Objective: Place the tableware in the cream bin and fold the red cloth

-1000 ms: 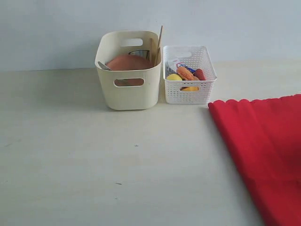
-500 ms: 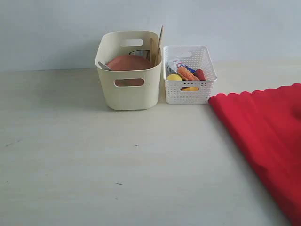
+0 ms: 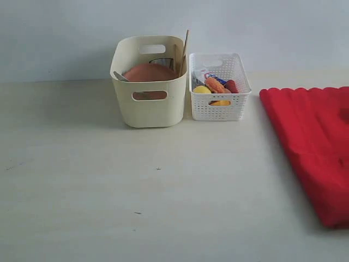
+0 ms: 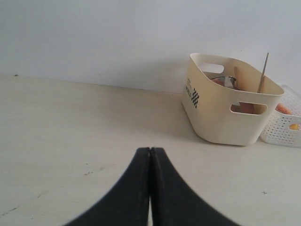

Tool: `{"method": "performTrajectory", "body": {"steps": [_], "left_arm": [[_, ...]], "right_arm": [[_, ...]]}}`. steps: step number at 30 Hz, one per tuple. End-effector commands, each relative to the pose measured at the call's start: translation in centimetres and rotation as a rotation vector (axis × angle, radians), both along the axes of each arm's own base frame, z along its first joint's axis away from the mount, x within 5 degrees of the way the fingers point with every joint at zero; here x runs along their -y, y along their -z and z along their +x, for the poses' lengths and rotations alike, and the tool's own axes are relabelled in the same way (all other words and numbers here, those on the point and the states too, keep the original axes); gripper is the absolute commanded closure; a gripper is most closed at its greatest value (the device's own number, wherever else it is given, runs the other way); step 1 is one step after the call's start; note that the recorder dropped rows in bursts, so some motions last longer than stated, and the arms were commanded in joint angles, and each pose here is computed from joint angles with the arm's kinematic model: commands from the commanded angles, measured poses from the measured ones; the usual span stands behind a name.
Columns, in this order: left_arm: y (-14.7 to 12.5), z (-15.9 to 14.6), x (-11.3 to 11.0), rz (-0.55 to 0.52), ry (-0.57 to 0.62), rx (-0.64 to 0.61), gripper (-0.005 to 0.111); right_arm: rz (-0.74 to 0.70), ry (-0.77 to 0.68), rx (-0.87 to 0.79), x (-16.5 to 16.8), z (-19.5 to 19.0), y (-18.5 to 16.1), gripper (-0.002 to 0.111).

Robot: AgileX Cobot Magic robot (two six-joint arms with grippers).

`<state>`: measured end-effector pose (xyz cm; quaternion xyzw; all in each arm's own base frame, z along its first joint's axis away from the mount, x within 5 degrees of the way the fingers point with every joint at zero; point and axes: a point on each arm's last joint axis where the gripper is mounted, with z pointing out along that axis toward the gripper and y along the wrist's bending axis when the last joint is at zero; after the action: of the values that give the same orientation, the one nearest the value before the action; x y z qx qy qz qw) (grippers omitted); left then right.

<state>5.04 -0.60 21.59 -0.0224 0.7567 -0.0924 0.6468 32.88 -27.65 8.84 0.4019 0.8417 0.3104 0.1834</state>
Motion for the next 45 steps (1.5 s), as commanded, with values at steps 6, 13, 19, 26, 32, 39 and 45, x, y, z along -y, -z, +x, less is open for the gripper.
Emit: {"method": "performTrajectory", "body": {"steps": [6,13,19,26,32,39,45], "left_arm": [[0.0,0.0,-0.2,-0.019,-0.041,0.006,0.107],[0.0,0.0,-0.5,-0.019,-0.097,0.007,0.107],[0.0,0.0,-0.8,-0.018,-0.161,0.007,0.107],[1.6,0.2,-1.0,-0.018,-0.198,-0.039,0.107],[1.7,0.2,-1.0,-0.018,-0.198,-0.043,0.107],[1.7,0.2,-1.0,-0.018,-0.198,-0.043,0.107],[1.7,0.2,-1.0,-0.018,-0.198,-0.043,0.107]], "right_arm": [[0.036,0.030,0.132,-2.3,5.9,0.1,0.108],[0.039,0.010,0.207,-3.7,10.1,0.5,0.108],[0.052,0.093,0.260,-2.9,12.2,0.8,0.108],[0.054,0.114,0.267,-2.8,12.5,1.2,0.108],[0.065,0.042,0.250,-3.5,12.3,1.3,0.089],[-0.146,-0.085,0.147,-1.7,11.6,-1.6,0.041],[-0.371,-0.073,0.096,-0.4,10.8,-6.5,0.040]]}}
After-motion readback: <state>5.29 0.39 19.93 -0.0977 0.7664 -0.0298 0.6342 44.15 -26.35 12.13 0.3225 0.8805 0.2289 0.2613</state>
